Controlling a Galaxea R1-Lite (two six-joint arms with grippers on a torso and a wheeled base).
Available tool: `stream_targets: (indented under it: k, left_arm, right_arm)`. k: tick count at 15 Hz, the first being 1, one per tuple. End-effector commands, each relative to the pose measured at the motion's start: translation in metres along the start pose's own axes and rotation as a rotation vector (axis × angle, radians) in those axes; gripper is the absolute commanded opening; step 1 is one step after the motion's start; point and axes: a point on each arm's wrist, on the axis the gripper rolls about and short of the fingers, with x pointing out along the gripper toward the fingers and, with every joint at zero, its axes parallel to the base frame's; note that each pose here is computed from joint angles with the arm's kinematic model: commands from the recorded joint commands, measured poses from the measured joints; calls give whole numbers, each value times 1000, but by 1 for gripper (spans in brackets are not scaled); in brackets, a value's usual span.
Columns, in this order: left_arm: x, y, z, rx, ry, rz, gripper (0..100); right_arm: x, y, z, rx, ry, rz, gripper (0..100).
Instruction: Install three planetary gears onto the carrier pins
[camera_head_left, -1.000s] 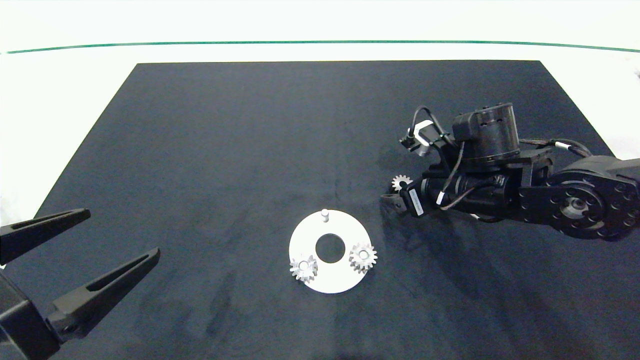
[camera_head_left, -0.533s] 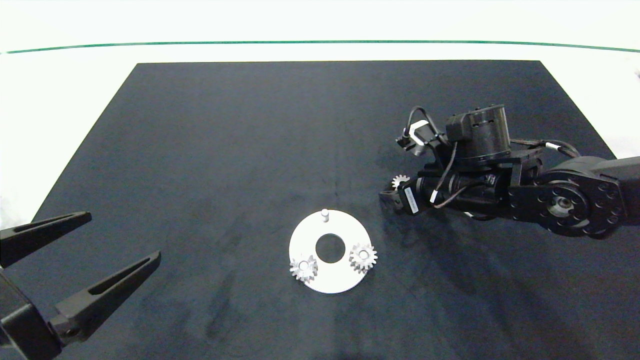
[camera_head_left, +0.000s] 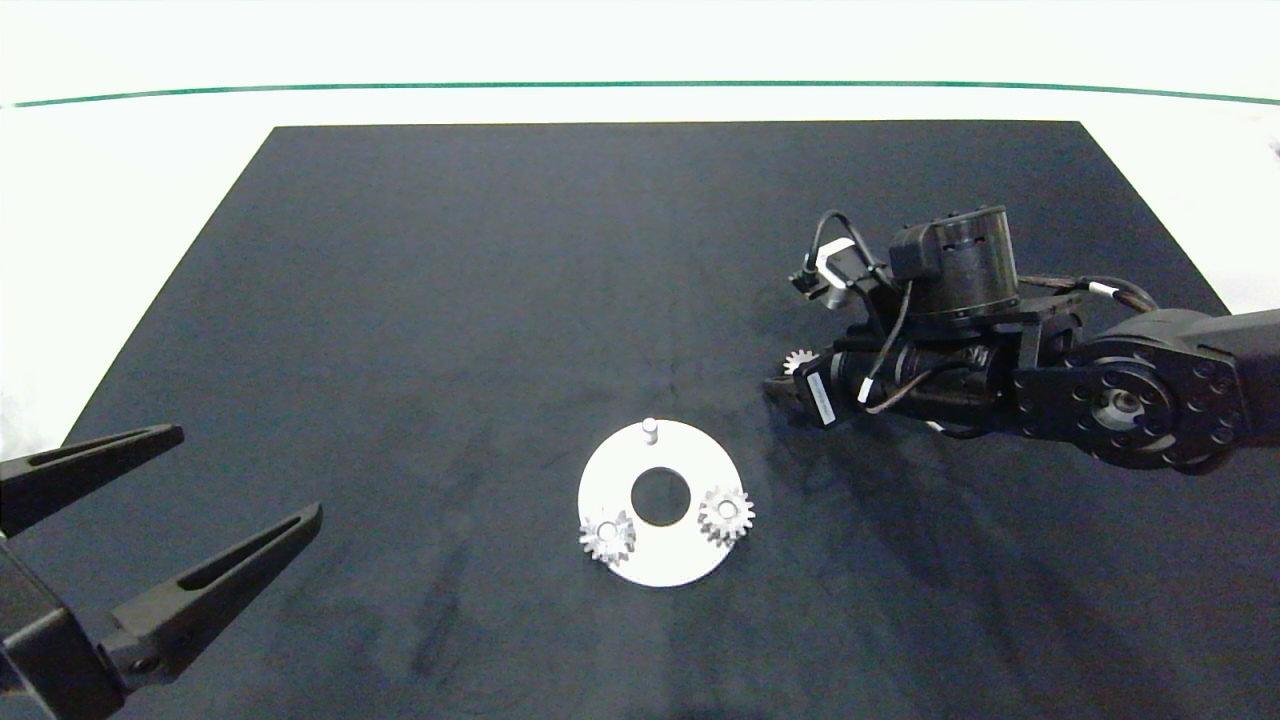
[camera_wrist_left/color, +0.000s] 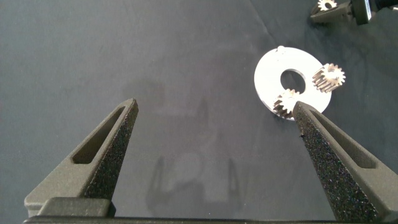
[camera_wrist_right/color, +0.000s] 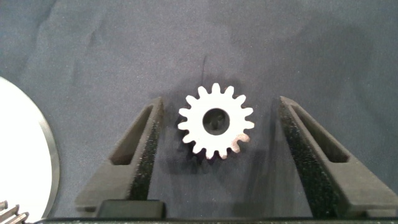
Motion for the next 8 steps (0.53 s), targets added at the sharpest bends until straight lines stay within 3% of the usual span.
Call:
stream_targets:
  k: [1, 8]
  left_arm:
    - [0, 0, 0, 1, 1, 2, 100]
    - [0, 0, -3, 2, 8, 0, 100]
  right_arm:
    - [1, 0, -2, -3, 9, 0, 66]
    - [3, 1, -4, -2, 12, -1, 51]
